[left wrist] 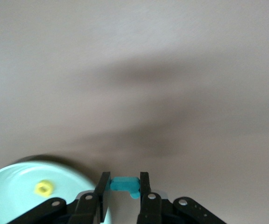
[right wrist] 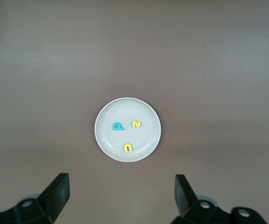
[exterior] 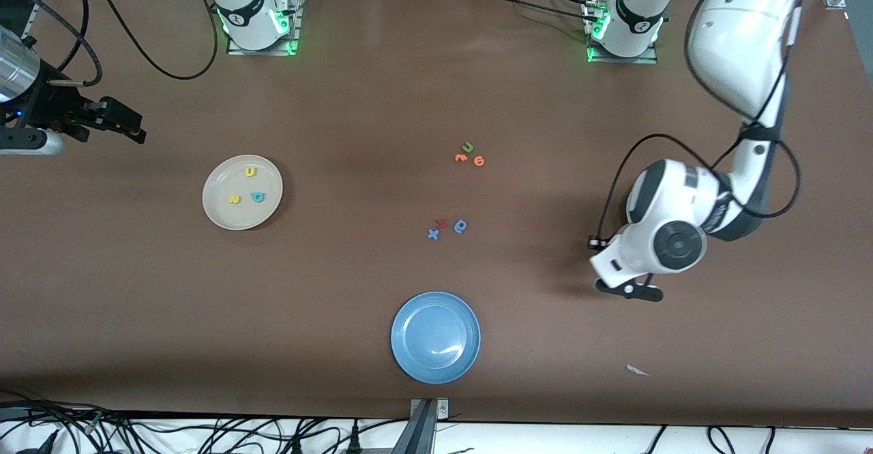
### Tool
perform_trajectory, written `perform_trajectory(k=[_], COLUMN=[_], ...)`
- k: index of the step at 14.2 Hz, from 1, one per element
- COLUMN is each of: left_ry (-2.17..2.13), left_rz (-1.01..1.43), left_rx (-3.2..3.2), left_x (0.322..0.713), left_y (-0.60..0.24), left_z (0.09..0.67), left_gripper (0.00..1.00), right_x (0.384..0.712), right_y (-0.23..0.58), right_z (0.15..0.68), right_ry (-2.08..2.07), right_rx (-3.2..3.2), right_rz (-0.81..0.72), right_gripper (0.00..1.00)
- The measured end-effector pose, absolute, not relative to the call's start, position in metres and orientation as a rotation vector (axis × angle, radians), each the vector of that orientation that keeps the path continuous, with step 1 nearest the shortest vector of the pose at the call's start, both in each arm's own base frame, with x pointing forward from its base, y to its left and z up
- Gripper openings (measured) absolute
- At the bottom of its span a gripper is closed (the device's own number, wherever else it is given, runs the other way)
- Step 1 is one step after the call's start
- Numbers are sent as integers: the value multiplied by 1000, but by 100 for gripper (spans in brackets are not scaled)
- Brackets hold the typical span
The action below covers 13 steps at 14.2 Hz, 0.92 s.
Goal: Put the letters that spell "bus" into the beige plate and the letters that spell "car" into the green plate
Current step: 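Carry the r to the green plate and open the left gripper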
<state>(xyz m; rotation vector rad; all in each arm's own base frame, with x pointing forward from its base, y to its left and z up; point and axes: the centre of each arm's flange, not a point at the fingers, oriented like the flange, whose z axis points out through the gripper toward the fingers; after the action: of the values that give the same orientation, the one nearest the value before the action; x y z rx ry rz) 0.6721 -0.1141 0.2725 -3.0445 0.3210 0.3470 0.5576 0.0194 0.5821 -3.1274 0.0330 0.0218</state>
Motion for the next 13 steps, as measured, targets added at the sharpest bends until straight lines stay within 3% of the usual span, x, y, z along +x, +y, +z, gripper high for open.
perform_trajectory(k=[4,9,10,13], left_ry=[409,429,426,419], left_rz=[283,192,204,230], left_rx=[-3058,-3082,-3084,-3081], left_x=[635,590,586,590], left_y=[-45,-1,5,10], left_z=[279,232,228,241], left_gripper=[30,30,35,63], right_x=[557,557,557,557], right_y=[22,22,22,22], right_z=[582,582,582,582], right_ry=[25,25,25,25], right_rx=[-3128,-3128,-3128,-3128], right_rz=[22,24,24,24], right_gripper=[100,100,100,100])
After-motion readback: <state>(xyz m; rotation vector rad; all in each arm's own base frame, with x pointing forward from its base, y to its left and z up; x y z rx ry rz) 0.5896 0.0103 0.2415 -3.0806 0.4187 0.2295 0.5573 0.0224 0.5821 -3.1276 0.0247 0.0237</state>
